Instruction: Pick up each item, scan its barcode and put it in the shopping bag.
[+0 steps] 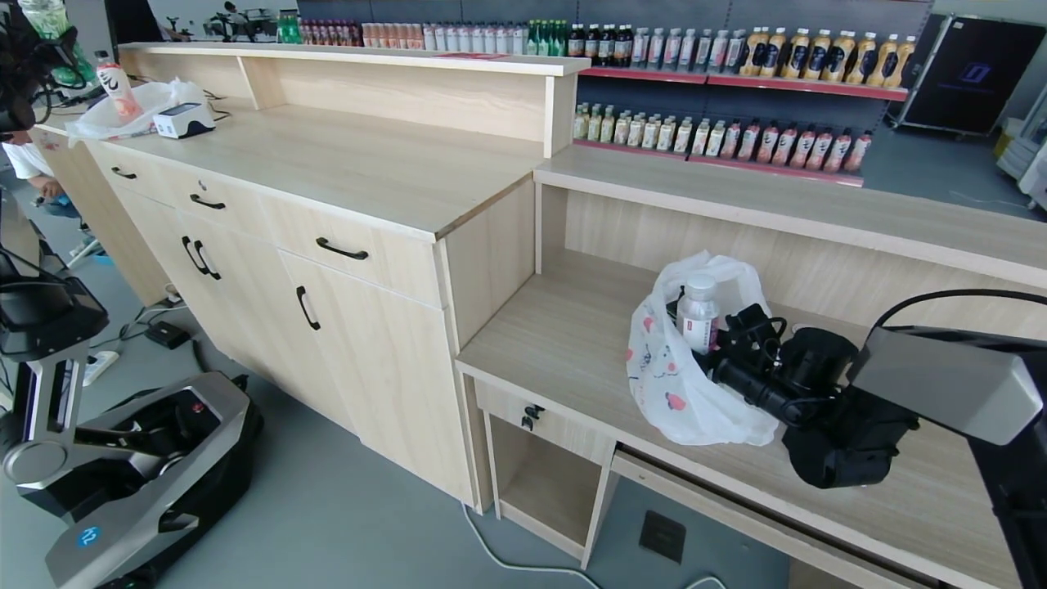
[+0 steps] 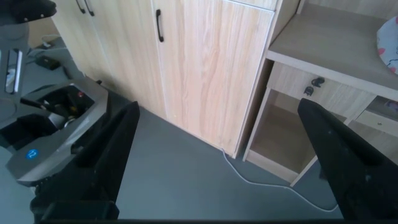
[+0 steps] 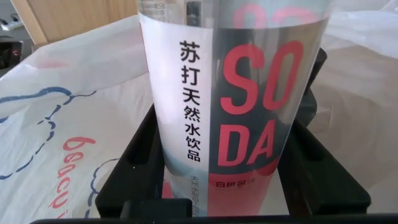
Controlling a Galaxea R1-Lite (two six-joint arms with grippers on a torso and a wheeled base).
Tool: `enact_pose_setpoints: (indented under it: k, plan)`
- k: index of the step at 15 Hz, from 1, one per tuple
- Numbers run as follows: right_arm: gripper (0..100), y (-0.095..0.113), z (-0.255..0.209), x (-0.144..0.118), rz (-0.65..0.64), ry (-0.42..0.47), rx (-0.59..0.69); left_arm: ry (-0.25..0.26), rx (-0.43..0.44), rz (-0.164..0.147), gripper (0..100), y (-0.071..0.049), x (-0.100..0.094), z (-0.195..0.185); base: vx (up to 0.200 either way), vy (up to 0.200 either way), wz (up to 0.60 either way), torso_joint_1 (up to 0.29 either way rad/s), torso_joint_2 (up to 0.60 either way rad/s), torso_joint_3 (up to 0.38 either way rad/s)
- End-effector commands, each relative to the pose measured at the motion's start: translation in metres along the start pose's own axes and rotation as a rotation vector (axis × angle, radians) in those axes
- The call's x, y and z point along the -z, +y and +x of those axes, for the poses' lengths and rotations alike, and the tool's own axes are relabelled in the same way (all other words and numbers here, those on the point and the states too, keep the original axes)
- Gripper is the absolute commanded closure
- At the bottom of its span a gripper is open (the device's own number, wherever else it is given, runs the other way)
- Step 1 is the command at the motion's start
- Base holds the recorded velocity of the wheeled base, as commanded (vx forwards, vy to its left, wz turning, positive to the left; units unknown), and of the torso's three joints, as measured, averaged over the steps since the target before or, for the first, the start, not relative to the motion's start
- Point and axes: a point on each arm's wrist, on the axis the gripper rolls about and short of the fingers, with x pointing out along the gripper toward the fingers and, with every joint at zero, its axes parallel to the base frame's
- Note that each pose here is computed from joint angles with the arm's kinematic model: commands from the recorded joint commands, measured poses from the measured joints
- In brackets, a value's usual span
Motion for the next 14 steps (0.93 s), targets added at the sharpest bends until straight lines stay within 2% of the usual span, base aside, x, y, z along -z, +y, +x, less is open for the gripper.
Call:
enact_pose_setpoints:
  k: [1, 3, 14]
  plan:
    - [100, 0.003, 0.0, 0.018, 0.013, 0.024, -0.019, 0.0, -0.001, 0.0, 0, 0.0, 0.0, 0.0, 0.0, 0.0, 0.0, 0.0, 0.0, 0.0]
    - [100, 0.002, 0.003, 0.019, 0.011, 0.009, -0.055, 0.0, -0.001, 0.0, 0, 0.0, 0.0, 0.0, 0.0, 0.0, 0.0, 0.0, 0.0, 0.0]
    - [100, 0.002, 0.006, 0.028, 0.02, 0.015, -0.059, 0.0, -0.001, 0.0, 0, 0.0, 0.0, 0.0, 0.0, 0.0, 0.0, 0.0, 0.0, 0.0]
